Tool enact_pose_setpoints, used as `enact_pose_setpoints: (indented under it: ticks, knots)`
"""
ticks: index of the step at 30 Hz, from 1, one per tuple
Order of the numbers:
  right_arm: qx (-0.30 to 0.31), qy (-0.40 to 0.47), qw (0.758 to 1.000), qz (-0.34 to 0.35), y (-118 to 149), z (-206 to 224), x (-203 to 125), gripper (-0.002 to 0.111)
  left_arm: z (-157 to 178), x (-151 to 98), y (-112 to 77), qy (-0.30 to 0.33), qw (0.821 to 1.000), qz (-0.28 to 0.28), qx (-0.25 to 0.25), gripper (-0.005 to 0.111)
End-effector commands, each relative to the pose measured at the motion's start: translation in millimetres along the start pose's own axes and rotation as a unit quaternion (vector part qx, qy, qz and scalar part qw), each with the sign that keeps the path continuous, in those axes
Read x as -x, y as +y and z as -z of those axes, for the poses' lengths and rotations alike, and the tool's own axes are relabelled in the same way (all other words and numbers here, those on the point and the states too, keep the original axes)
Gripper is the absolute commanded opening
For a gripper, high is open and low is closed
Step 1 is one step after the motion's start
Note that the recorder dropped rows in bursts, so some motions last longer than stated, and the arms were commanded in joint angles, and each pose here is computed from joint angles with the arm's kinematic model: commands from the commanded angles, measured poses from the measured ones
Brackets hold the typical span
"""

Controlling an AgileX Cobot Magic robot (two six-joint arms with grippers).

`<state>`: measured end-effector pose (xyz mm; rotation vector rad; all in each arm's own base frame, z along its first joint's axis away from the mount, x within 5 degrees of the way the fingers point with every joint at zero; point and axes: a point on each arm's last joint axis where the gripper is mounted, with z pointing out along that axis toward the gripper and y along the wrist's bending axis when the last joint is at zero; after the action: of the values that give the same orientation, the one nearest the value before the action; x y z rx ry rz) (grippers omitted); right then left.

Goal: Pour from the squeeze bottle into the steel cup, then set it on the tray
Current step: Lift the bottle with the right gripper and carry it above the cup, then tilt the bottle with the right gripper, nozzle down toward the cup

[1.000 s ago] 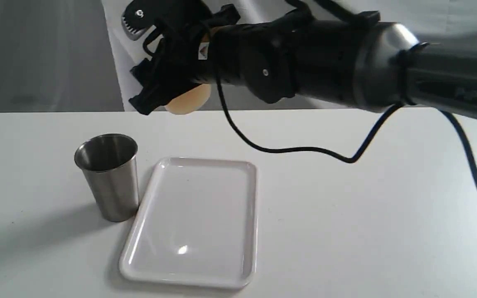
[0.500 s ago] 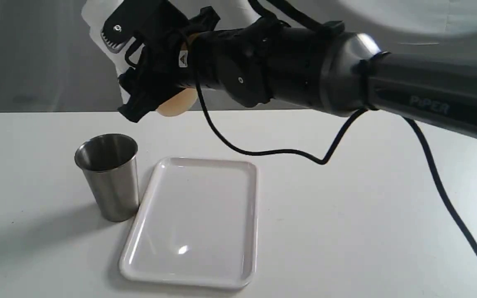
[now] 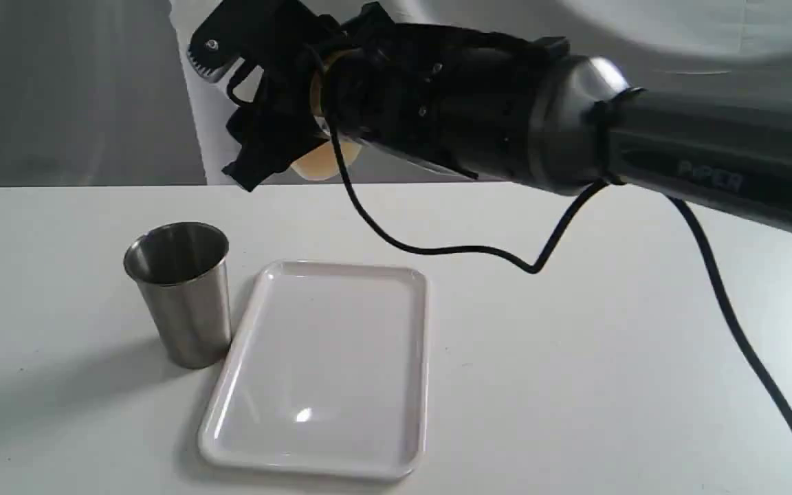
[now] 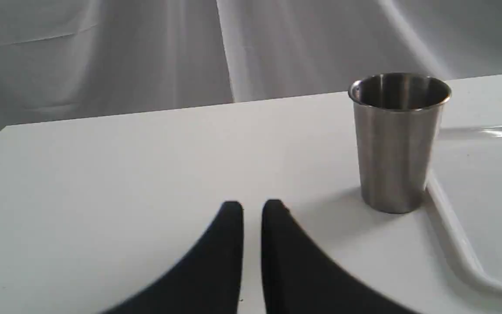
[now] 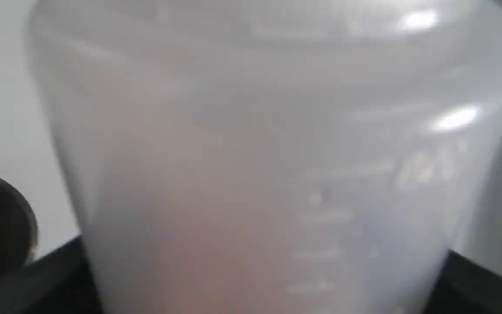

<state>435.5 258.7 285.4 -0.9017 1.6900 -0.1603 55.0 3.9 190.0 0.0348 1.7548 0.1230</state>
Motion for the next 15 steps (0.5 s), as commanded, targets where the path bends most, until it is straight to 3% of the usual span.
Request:
enact_pose_setpoints:
  ticks: [1, 7, 15]
  knots:
    - [-0.026, 0.002, 1.000, 0.003, -5.3, -1.2, 1.3, 0.000, 0.0, -0.8, -0.5, -0.003, 1.000, 0.001, -0.003, 0.008]
    - [-0.029, 0.002, 0.996, 0.087, 14.7, -6.9, 2.6, 0.000, 0.0, -0.8, -0.5, -0.003, 1.000, 0.001, -0.003, 0.008]
    - [-0.070, 0.052, 0.987, 0.138, 20.4, -12.5, -8.3, 0.000, 0.0, -0.8, -0.5, -0.003, 1.000, 0.001, -0.003, 0.008]
